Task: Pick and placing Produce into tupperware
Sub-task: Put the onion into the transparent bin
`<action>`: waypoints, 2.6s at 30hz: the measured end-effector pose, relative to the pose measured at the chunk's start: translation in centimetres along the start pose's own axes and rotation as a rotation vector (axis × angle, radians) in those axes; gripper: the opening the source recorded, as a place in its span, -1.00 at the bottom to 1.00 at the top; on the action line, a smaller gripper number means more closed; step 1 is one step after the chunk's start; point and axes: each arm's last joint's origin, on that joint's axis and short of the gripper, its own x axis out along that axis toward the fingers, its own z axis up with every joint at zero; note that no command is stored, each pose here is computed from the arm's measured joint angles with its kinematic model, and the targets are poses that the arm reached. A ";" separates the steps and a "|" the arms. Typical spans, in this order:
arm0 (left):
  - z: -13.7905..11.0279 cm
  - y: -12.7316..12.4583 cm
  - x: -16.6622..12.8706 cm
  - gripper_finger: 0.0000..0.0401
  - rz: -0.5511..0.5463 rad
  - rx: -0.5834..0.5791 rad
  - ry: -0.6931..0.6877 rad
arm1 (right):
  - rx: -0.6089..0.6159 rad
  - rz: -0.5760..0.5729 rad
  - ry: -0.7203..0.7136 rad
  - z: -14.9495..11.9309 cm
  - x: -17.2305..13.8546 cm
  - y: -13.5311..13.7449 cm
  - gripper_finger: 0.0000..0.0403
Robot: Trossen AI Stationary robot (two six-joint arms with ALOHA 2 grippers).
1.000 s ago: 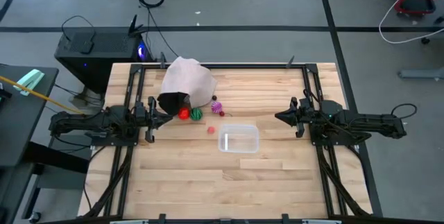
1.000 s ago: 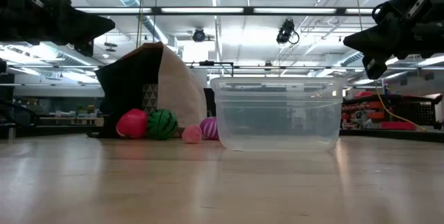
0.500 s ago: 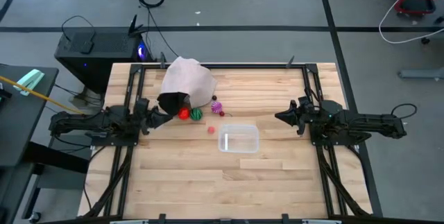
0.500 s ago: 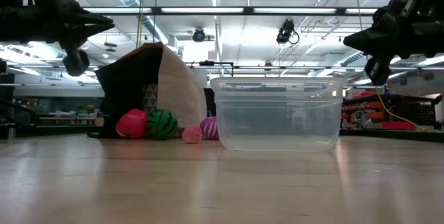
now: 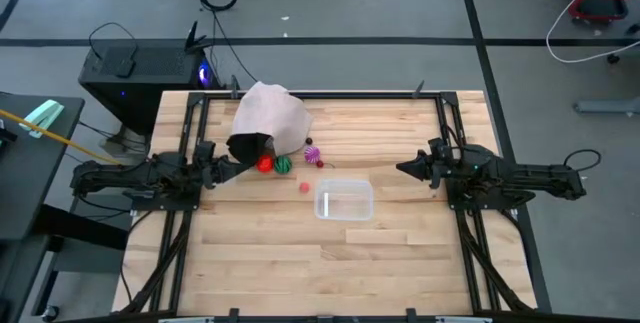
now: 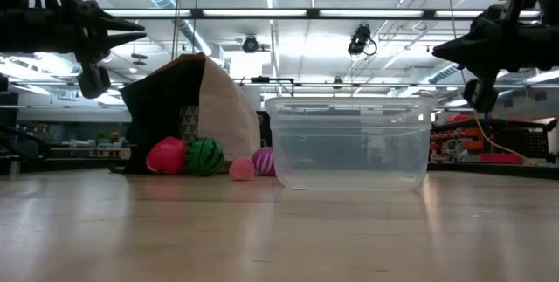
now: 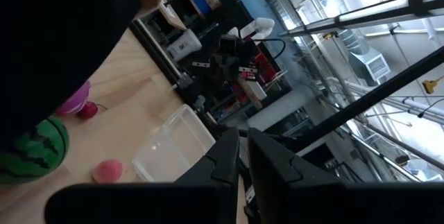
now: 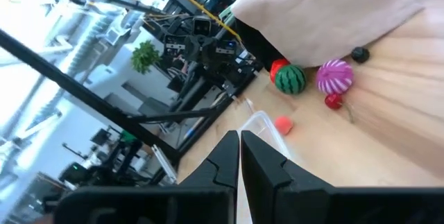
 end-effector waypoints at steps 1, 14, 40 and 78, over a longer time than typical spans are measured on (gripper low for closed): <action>0.0 0.0 0.0 -0.82 0.003 0.002 -0.004 | 0.019 -0.003 -0.004 0.0 0.0 0.0 -0.89; 1.3 -0.6 -0.2 -0.81 0.056 0.125 -0.268 | 0.259 -0.026 -0.394 1.9 -0.3 0.8 -0.89; 12.0 -17.0 2.0 -0.79 -0.017 0.698 -0.553 | 0.082 0.108 -0.719 9.6 -0.4 9.4 -0.89; 16.4 -27.5 12.3 -0.85 0.450 1.020 -0.054 | -0.540 -0.353 0.021 20.1 9.9 20.9 -0.89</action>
